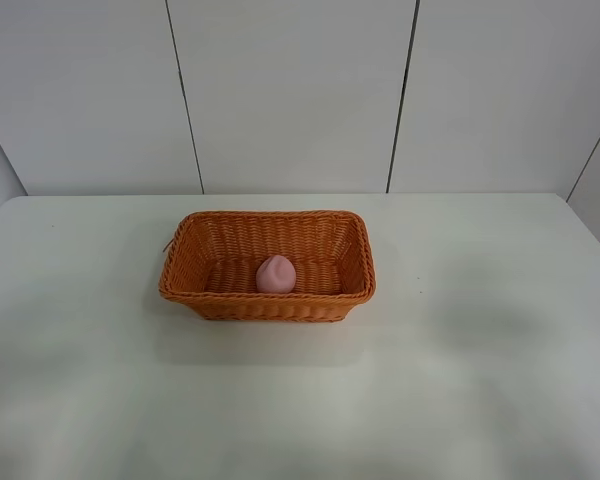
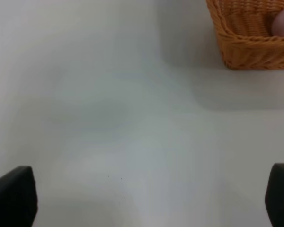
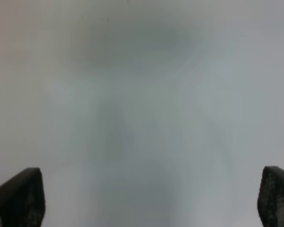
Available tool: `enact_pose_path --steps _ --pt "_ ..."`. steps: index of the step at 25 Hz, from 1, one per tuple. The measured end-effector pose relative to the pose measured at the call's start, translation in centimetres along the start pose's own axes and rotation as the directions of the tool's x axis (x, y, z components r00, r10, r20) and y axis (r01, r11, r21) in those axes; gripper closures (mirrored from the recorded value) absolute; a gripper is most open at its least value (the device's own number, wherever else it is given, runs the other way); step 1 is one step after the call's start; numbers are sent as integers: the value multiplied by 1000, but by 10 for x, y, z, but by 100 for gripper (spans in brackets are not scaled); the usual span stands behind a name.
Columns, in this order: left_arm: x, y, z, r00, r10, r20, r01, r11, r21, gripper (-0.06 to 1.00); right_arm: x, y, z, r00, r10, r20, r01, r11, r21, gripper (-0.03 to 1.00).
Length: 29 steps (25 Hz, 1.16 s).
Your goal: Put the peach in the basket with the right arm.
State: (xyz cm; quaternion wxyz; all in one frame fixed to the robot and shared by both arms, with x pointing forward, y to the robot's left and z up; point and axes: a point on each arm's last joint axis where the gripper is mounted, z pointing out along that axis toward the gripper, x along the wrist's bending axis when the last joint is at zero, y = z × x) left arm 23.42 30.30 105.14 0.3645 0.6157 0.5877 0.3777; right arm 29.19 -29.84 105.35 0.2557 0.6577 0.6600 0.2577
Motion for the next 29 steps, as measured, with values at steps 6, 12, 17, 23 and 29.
enact_pose_path --steps 6,12,17,23,29 --pt "0 0 0 1000 0 0 0 1000 0 -4 0 -28 -23 1000 -1 -2 0 972 -236 27" --pt "0 0 0 1000 0 0 0 1000 0 -4 -1 -42 -37 1000 -1 -3 0 930 -366 27" --pt "0 0 0 1000 0 0 0 1000 0 -4 -1 -42 -37 1000 -2 -4 0 929 -371 27" --pt "0 0 0 1000 0 0 0 1000 0 -4 -1 -42 -37 1000 -2 -4 0 929 -371 27" --pt "0 0 0 1000 0 0 0 1000 0 -4 -1 -42 -37 1000 -2 -4 0 929 -371 27"
